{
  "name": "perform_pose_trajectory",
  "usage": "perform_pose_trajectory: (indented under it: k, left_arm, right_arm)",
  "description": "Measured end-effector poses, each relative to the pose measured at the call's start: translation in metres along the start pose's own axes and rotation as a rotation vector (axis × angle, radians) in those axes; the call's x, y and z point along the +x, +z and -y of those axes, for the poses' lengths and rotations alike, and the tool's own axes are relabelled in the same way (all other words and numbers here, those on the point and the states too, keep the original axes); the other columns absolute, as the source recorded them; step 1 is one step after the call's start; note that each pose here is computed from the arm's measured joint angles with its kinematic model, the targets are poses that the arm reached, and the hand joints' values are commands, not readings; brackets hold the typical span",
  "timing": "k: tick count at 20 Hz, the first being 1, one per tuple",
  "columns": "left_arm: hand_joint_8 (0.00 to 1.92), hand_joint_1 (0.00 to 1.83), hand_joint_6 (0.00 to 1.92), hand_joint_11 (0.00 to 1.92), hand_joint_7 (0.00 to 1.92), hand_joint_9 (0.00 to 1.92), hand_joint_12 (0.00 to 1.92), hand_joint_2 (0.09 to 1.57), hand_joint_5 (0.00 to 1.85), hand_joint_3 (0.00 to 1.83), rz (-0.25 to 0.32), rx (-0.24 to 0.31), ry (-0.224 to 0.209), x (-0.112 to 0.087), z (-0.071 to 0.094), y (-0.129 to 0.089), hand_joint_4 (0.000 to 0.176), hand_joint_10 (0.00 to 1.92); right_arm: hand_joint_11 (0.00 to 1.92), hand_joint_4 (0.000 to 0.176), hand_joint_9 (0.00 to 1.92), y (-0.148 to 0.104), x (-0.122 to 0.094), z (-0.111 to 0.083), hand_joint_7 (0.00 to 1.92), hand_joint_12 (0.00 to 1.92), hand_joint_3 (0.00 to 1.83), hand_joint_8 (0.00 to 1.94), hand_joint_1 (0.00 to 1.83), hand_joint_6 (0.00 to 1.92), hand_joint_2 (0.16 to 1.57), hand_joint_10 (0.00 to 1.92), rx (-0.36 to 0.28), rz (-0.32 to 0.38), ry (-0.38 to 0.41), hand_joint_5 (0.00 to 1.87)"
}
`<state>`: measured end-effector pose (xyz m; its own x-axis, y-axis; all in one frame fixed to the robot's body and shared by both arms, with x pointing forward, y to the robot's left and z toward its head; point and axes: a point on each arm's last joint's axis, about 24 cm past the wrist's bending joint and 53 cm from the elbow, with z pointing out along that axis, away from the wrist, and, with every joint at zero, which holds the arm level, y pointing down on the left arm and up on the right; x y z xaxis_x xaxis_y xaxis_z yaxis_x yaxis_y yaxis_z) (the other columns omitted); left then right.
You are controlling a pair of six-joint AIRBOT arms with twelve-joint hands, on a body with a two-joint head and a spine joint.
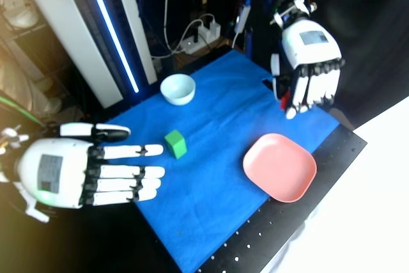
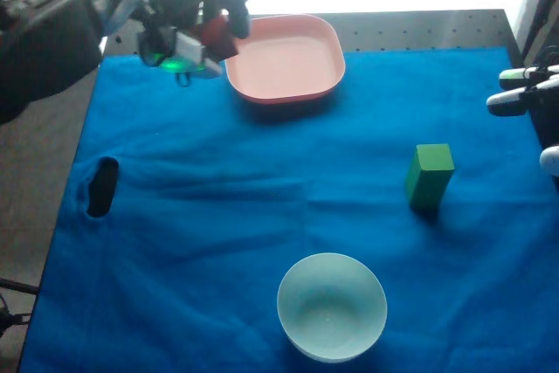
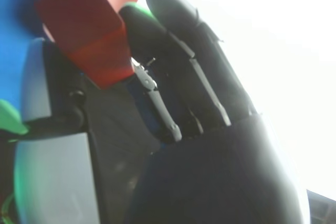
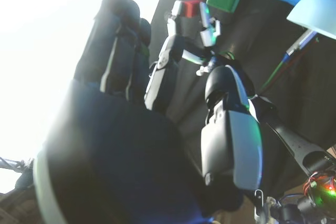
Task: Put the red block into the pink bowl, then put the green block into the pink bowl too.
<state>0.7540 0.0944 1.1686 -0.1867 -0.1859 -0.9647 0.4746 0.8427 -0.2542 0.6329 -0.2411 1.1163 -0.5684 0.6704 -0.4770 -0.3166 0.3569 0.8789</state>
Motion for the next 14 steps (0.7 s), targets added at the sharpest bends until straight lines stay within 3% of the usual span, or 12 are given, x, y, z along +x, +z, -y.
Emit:
perform_pose_trajectory:
  k: [1,4,5,6,7,8,9,10,11,12,13,14]
  left_arm:
    - [0.80,1.38,0.51,0.84,1.13,1.07,1.03,1.05,1.10,0.00,0.000,0.004,-0.008,0.000,0.003,0.007,0.000,1.00]
    - [0.80,1.39,0.59,0.74,1.12,1.01,1.08,1.06,1.07,0.00,-0.008,0.008,-0.062,0.007,0.011,0.025,0.000,1.15]
    - [0.96,1.27,0.75,0.61,1.06,0.95,1.19,1.09,1.03,0.01,-0.017,0.006,-0.073,0.010,0.011,0.029,0.000,0.71]
    - [0.97,1.26,0.79,0.76,1.08,1.07,1.13,1.09,1.00,0.00,-0.029,0.002,-0.087,0.014,0.012,0.036,0.000,0.49]
    - [0.97,1.27,0.75,0.89,1.10,1.18,1.05,1.09,1.01,0.00,-0.031,0.002,-0.089,0.014,0.014,0.041,0.000,0.37]
    - [1.04,1.26,0.77,0.88,1.06,1.18,1.08,1.10,1.00,0.00,-0.033,0.004,-0.090,0.014,0.016,0.044,0.000,0.29]
    - [0.41,1.11,0.27,0.60,0.82,0.94,0.97,1.05,0.82,0.00,-0.035,0.007,-0.093,0.014,0.018,0.046,0.000,0.13]
    - [0.12,1.01,0.07,0.37,0.65,0.72,0.87,1.01,0.67,0.00,-0.038,0.011,-0.094,0.016,0.021,0.046,0.006,0.03]
    - [0.02,0.85,0.01,0.13,0.39,0.42,0.78,0.94,0.44,0.00,-0.046,0.010,-0.097,0.018,0.022,0.047,0.108,0.00]
    - [0.00,0.80,0.00,0.02,0.28,0.30,0.80,0.90,0.32,0.00,-0.051,0.011,-0.098,0.019,0.022,0.047,0.160,0.00]
    - [0.00,0.76,0.00,0.00,0.17,0.21,0.73,0.91,0.22,0.00,-0.051,0.011,-0.097,0.019,0.022,0.047,0.173,0.00]
    - [0.00,0.73,0.00,0.00,0.13,0.18,0.71,0.92,0.18,0.00,-0.046,0.011,-0.097,0.018,0.022,0.047,0.175,0.00]
  right_arm:
    - [0.53,0.171,0.50,0.000,-0.001,0.000,0.44,0.09,0.00,0.00,0.57,0.00,1.21,0.00,0.001,0.001,-0.002,0.66]
    - [0.59,0.176,0.53,0.000,-0.002,0.000,0.46,0.11,0.00,0.01,0.60,0.00,1.21,0.01,0.000,0.003,-0.006,0.66]
    - [0.57,0.173,0.53,0.000,-0.002,0.001,0.47,0.10,0.00,0.00,0.56,0.00,1.20,0.01,0.000,0.002,-0.006,0.66]
    - [0.54,0.168,0.50,0.000,-0.002,0.002,0.46,0.09,0.00,0.00,0.56,0.00,1.20,0.00,0.000,0.002,-0.004,0.66]
    - [0.53,0.168,0.50,0.001,-0.001,0.002,0.46,0.09,0.00,0.00,0.55,0.00,1.20,0.00,0.000,0.001,-0.004,0.66]
    - [0.54,0.167,0.50,0.001,-0.001,0.002,0.46,0.09,0.00,0.00,0.56,0.00,1.21,0.00,-0.001,0.001,-0.004,0.66]
    - [0.54,0.144,0.50,0.001,-0.001,0.002,0.47,0.09,0.00,0.00,0.59,0.00,1.21,0.00,-0.001,0.001,-0.002,0.67]
    - [0.53,0.131,0.49,0.001,0.000,0.002,0.46,0.08,0.00,0.00,0.62,0.00,1.21,0.00,0.000,0.000,-0.001,0.67]
    - [0.52,0.119,0.49,0.001,0.001,0.003,0.45,0.08,0.00,0.00,0.63,0.00,1.21,0.00,0.001,0.000,0.000,0.66]
    - [0.52,0.118,0.48,0.001,0.001,0.003,0.46,0.08,0.00,0.00,0.64,0.00,1.21,0.00,0.000,0.000,0.000,0.67]
    - [0.49,0.111,0.47,0.001,0.001,0.003,0.46,0.06,0.00,0.00,0.65,0.00,1.21,0.00,0.000,-0.001,0.000,0.67]
    - [0.47,0.122,0.47,0.001,0.001,0.003,0.46,0.06,0.00,0.00,0.63,0.00,1.21,0.00,-0.001,0.000,0.000,0.67]
